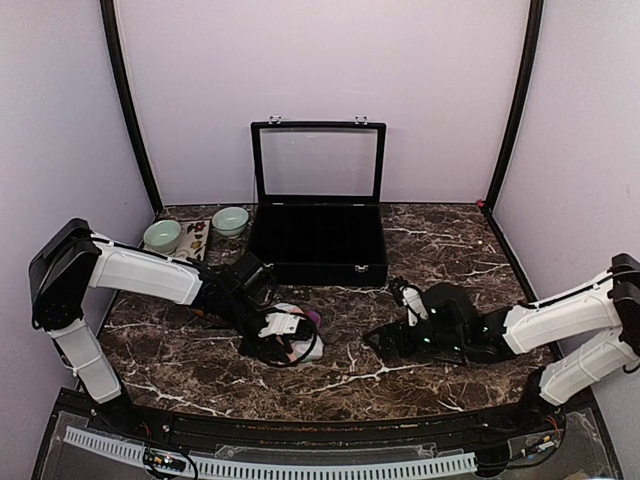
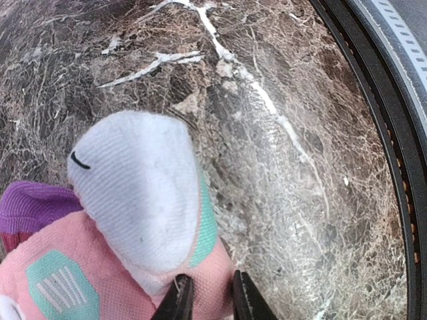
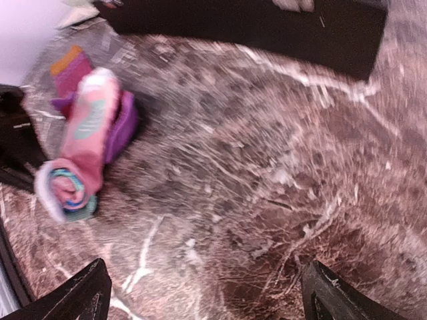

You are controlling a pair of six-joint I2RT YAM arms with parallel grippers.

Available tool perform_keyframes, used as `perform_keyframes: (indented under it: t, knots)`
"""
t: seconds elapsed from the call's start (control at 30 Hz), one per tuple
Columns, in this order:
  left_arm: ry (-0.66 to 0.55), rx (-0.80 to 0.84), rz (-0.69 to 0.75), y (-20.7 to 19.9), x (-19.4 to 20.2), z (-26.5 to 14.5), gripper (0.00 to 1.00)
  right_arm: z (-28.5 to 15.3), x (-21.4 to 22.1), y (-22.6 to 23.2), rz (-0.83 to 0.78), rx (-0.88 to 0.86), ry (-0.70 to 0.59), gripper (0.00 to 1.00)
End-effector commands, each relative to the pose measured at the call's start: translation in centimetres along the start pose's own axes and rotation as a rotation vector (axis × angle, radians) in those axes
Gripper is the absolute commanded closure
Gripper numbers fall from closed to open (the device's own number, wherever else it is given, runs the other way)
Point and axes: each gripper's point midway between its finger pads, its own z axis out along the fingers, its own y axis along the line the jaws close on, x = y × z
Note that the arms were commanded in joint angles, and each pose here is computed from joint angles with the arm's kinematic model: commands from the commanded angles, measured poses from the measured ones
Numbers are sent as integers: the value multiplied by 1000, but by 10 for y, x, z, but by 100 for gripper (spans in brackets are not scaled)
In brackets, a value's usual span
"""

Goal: Roll the socks
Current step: Roll the sock at the center of the board.

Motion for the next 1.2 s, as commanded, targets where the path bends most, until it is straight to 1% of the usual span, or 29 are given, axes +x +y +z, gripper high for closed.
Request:
perform_keyframes:
  t: [0.0, 0.07, 0.13, 0.23, 0.37, 0.47, 0.53, 0.67, 0.83, 0.97, 1.17]
  knots:
    - [199, 155, -188, -43, 62, 3, 76, -40, -42, 72, -440, -276, -354, 1]
    - [200, 160, -201, -43, 64, 2, 76, -34, -41, 84, -562, -288, -332, 0]
    - [202, 168, -216, -43, 65, 2, 76, -22, -32, 99, -656, -335, -250, 0]
    - [217, 185, -234, -45, 71, 2, 76, -16, -19, 123, -777, -389, -220, 2]
    - [239, 224, -248, -52, 80, 1, 73, -3, 6, 137, -1000, -337, -169, 13]
    - [266, 237, -261, -51, 84, 4, 72, -1, 13, 144, -1102, -323, -174, 18]
    - [261, 236, -265, -45, 80, 6, 72, 0, 14, 150, -1163, -329, -176, 19]
    - [248, 230, -279, -31, 71, 11, 72, 3, 16, 156, -1250, -346, -173, 20]
    - [237, 243, -288, -20, 61, 15, 72, 9, 11, 166, -1311, -362, -213, 23]
    - [237, 248, -288, -16, 58, 15, 72, 28, 18, 171, -1363, -385, -184, 26]
    - [242, 257, -285, -17, 59, 16, 72, 55, 8, 168, -1357, -373, -171, 30]
